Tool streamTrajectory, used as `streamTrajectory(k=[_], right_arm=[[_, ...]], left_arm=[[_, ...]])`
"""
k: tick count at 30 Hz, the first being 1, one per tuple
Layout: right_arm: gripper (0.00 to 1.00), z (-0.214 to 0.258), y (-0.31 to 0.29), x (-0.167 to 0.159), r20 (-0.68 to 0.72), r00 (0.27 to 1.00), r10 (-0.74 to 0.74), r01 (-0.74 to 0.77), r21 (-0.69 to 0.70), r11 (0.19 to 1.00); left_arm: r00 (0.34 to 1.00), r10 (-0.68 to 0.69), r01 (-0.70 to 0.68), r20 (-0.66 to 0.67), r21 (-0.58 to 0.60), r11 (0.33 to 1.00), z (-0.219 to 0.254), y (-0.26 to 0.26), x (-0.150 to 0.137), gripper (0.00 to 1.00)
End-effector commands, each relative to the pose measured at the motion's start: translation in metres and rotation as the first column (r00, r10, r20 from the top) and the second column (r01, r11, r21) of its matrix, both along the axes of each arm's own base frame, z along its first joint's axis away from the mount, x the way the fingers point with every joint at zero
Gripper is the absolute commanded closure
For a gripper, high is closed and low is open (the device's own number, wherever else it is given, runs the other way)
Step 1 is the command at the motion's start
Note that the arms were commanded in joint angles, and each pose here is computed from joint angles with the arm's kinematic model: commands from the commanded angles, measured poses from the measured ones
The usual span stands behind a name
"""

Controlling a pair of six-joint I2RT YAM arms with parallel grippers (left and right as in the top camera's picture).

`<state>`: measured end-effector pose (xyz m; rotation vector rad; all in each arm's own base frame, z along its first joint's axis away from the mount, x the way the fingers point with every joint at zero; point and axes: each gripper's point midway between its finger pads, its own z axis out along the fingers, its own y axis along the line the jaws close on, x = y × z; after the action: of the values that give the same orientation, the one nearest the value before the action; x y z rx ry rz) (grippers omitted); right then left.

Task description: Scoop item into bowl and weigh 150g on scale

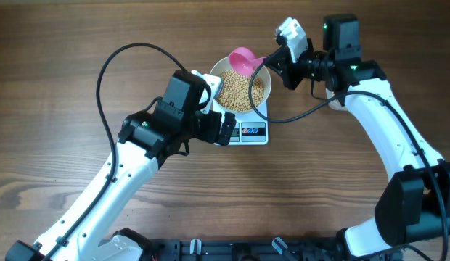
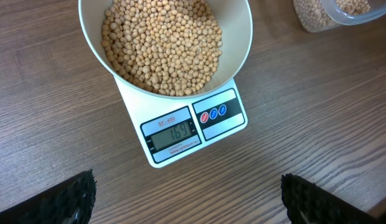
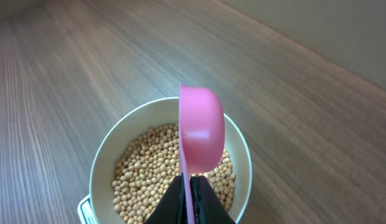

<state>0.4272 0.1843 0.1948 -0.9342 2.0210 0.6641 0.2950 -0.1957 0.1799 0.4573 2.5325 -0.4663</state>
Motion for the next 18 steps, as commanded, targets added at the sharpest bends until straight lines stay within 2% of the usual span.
streamTrajectory(k=[1,4,7,18], right_arm=[[0.96,-0.007,0.003,-0.005,-0.078,0.997,-0.016,0.017,0.014,1.000],[0.96,-0.021,0.000,-0.020,-0.170,0.985,-0.020,0.018,-0.011,1.000],[0.96,-0.027,-0.002,-0.029,-0.192,0.981,0.000,-0.006,-0.034,0.999],[0.96,-0.020,0.000,-0.019,-0.135,0.991,0.004,-0.007,-0.024,1.000]], left_arm=[[1.000,0.015,-0.015,0.018,-0.008,1.000,0.007,0.002,0.005,0.00],[1.000,0.015,-0.015,0.018,-0.008,1.000,0.007,0.002,0.005,0.00],[1.000,0.015,-0.015,0.018,-0.009,1.000,0.007,0.002,0.005,0.00],[1.000,0.015,-0.015,0.018,-0.009,1.000,0.007,0.002,0.005,0.00]])
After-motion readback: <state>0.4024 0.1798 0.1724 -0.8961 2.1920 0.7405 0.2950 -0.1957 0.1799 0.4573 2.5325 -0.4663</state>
